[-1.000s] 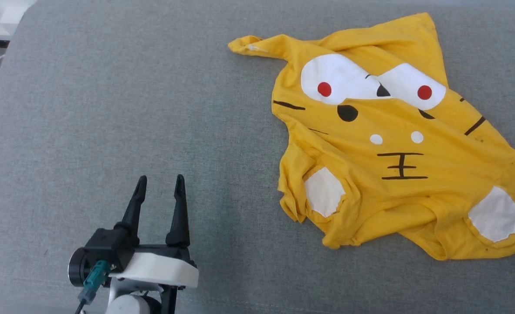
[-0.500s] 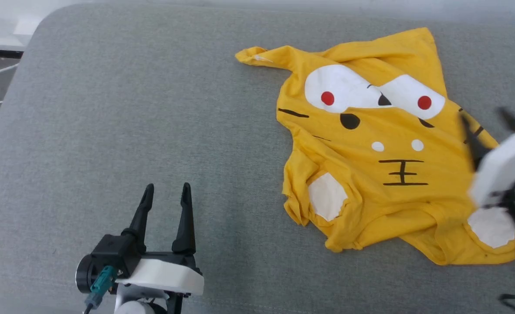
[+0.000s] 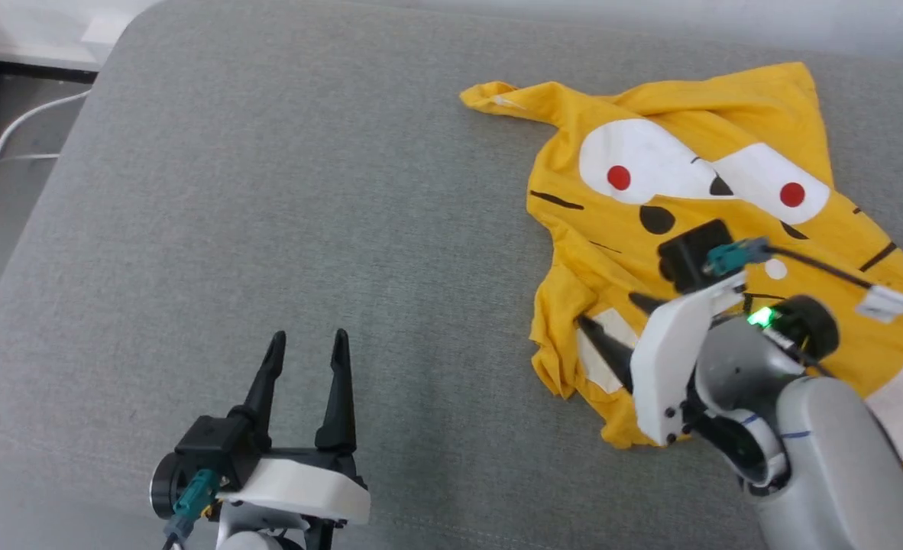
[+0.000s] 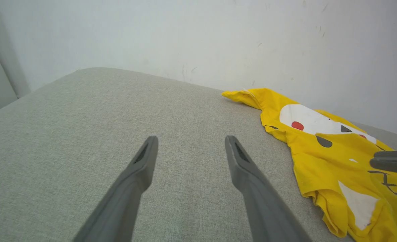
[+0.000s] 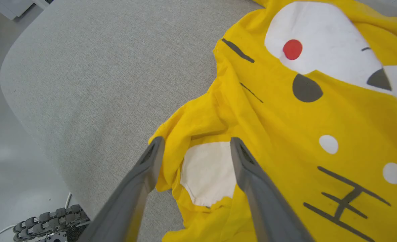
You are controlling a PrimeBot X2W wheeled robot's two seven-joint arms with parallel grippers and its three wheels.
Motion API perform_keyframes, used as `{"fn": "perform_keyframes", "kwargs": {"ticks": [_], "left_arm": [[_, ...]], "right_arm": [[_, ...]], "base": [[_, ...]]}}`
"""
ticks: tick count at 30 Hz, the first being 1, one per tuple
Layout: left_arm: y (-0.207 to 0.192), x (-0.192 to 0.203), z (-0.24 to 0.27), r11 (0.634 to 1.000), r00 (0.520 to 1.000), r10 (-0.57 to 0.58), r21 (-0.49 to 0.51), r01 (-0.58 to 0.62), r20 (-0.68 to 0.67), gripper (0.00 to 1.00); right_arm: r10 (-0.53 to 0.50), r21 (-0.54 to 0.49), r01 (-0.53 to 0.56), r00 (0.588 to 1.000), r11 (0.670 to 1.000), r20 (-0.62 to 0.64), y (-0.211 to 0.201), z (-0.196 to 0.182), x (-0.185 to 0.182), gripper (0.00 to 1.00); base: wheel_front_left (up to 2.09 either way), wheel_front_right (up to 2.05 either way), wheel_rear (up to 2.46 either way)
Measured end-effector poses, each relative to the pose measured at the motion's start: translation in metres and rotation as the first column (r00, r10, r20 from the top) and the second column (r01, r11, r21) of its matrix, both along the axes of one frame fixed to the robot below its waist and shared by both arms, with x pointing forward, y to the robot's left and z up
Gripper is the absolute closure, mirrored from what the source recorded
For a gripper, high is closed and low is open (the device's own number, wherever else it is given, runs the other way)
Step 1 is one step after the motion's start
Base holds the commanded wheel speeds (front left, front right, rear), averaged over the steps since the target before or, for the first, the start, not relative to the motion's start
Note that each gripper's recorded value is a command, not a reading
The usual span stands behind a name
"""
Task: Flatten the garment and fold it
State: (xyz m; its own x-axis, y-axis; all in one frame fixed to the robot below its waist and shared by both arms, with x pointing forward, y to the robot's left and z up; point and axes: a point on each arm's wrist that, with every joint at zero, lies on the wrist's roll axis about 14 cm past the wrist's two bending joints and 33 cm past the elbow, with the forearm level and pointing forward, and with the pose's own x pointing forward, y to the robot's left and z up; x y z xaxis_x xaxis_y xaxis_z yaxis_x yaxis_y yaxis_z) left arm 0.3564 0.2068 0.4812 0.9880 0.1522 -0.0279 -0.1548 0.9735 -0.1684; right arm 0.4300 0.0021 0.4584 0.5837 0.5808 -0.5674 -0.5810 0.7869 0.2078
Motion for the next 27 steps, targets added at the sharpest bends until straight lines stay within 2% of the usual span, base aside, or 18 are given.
{"fn": "perform_keyframes", "kwargs": {"ticks": [8,11,19,27], "left_arm": [[0.007,-0.007,-0.004,0.999,0.999,0.031,-0.009,-0.031,-0.013,0.0],[0.007,-0.007,-0.006,0.999,0.999,0.034,-0.011,-0.034,-0.018,0.0],[0.007,-0.006,-0.004,0.999,0.999,0.036,-0.011,-0.036,-0.007,0.0],[0.003,-0.002,-0.006,1.0,1.0,0.022,-0.014,-0.022,-0.01,0.0]], "right_arm": [[0.014,-0.075,-0.024,0.991,0.997,-0.131,0.008,-0.053,-0.015,0.0],[0.007,-0.092,-0.021,0.989,0.996,-0.146,0.009,-0.067,-0.017,1.0],[0.042,-0.017,-0.043,0.996,0.999,-0.075,0.033,-0.052,-0.006,1.0],[0.186,0.145,-0.176,0.981,0.974,-0.058,0.084,-0.026,-0.028,1.0]], "base": [[0.0,0.0,0.0],[0.0,0.0,0.0],[0.0,0.0,0.0],[0.0,0.0,0.0]]}}
